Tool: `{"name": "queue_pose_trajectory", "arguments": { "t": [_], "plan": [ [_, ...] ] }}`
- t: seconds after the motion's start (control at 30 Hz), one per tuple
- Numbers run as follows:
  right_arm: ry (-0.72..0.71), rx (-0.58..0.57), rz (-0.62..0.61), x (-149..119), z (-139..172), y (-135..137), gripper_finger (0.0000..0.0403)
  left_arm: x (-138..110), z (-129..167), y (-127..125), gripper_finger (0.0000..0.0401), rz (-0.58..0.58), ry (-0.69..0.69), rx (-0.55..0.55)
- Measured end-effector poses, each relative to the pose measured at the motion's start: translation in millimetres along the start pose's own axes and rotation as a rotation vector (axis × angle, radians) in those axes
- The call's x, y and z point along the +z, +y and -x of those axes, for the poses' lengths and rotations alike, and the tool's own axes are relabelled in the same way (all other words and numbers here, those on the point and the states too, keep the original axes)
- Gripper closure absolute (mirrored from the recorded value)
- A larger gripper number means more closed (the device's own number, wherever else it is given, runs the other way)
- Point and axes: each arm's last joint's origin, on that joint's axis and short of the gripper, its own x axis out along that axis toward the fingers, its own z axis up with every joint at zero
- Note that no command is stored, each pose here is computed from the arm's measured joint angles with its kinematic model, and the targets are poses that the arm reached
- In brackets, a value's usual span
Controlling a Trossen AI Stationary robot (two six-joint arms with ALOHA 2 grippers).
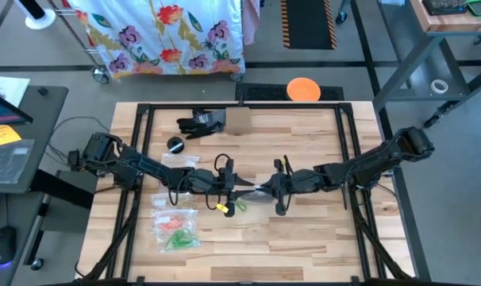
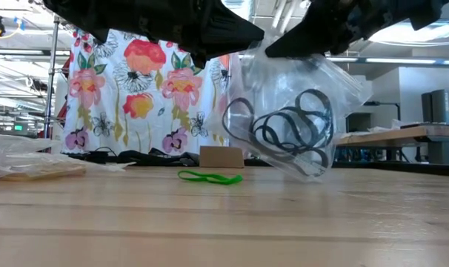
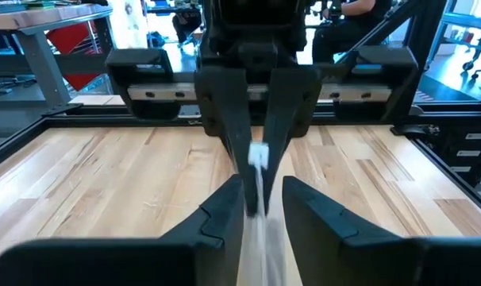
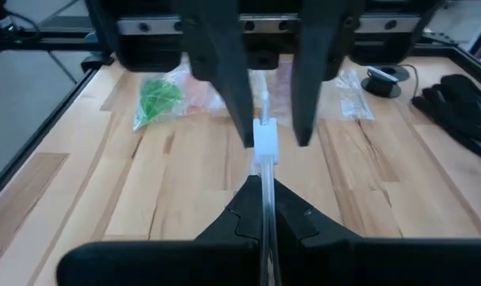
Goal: Sort rubber bands
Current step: Close the transparent zip bag
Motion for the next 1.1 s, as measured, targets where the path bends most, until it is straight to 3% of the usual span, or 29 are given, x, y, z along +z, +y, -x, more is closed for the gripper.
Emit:
{"name": "queue_pose_trajectory", "arguments": {
  "t": [0.27,0.43,0.63,1.1],
  "plan": [
    [-0.008,-0.012,-0.013,0.5,-1.8,-2.9,0.0403,-0.3,-0.1,0.4,0.0324,-0.004,0.003,0.001],
    [-0.019,-0.012,-0.015,1.5,-1.8,-2.8,0.0403,-2.5,-0.1,0.5,0.0387,-0.019,0.026,0.003],
    [-0.018,-0.009,-0.015,1.4,-1.8,-2.7,0.0398,-1.9,0.0,0.9,0.0400,-0.020,0.020,0.015],
    [-0.075,-0.014,-0.008,6.9,-1.5,-2.4,0.0250,-3.5,0.0,0.8,0.0401,-0.023,0.036,0.011]
  ]
}}
